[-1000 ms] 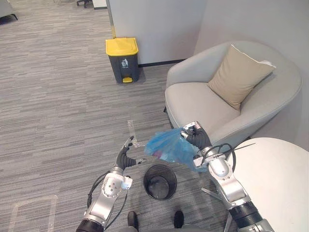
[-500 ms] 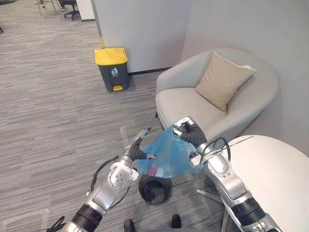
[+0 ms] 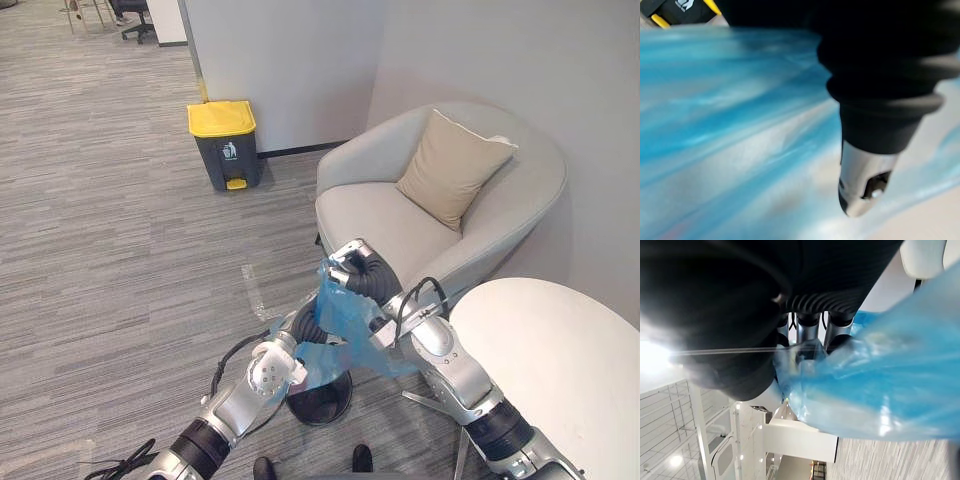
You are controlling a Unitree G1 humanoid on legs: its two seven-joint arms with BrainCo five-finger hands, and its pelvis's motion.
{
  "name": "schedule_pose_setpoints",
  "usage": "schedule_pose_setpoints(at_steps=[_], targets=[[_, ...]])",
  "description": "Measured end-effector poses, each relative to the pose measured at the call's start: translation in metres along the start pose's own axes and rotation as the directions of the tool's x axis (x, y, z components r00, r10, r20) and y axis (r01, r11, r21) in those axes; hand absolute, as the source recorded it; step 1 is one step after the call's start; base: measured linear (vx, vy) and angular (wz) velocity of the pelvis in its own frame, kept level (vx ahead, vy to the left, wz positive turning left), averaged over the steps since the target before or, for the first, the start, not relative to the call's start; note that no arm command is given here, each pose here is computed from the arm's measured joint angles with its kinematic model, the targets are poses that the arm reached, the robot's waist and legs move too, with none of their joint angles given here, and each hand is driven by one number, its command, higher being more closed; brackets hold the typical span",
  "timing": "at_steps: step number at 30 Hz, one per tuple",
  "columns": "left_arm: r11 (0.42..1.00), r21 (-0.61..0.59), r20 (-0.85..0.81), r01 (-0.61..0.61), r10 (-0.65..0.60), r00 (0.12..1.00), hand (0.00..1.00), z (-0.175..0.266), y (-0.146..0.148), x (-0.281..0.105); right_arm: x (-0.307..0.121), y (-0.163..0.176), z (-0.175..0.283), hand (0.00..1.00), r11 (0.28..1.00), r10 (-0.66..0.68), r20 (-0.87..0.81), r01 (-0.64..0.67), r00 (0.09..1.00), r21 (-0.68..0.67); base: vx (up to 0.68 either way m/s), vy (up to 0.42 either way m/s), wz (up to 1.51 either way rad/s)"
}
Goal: Gather rubbish on tea table into small bin, then transfer packed bag to large trash can.
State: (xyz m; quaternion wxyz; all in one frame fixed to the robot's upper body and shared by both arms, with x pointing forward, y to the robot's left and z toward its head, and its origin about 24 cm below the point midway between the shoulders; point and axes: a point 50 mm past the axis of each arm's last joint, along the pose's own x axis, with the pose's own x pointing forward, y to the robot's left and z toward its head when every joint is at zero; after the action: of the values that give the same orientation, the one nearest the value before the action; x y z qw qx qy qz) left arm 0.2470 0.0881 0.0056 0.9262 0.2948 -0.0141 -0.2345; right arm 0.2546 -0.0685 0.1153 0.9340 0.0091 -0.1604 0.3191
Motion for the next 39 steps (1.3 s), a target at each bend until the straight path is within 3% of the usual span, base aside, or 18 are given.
schedule_pose_setpoints(at_steps=[11, 12, 30, 31, 39], targets=[[0.998, -0.024, -0.094, -0.054, 0.052, 0.994, 0.00, -0.013, -0.010, 0.010, 0.022, 0.028, 0.011, 1.00, 0.984, 0.086, 0.070, -0.096, 0.994, 0.152, 0.00, 0.001, -0.03], [0.998, -0.021, -0.100, -0.054, 0.051, 0.994, 1.00, -0.014, -0.011, 0.010, 0.023, 0.029, 0.011, 1.00, 0.983, 0.089, 0.073, -0.099, 0.993, 0.156, 0.00, 0.000, 0.00], [0.981, -0.074, -0.247, -0.177, 0.154, 0.957, 1.00, -0.035, -0.009, 0.008, 0.021, 0.045, 0.007, 1.00, 0.943, 0.117, 0.082, -0.137, 0.990, 0.303, 0.00, -0.002, -0.02], [0.980, -0.077, -0.256, -0.184, 0.159, 0.954, 1.00, -0.036, -0.008, 0.008, 0.019, 0.045, 0.006, 0.00, 0.943, 0.111, 0.080, -0.130, 0.991, 0.305, 0.00, 0.000, 0.00], [0.953, -0.132, -0.357, -0.272, 0.211, 0.910, 1.00, -0.057, 0.000, -0.009, -0.001, 0.028, -0.007, 0.00, 0.958, -0.017, 0.040, 0.005, 0.999, 0.286, 0.00, 0.000, 0.00]])
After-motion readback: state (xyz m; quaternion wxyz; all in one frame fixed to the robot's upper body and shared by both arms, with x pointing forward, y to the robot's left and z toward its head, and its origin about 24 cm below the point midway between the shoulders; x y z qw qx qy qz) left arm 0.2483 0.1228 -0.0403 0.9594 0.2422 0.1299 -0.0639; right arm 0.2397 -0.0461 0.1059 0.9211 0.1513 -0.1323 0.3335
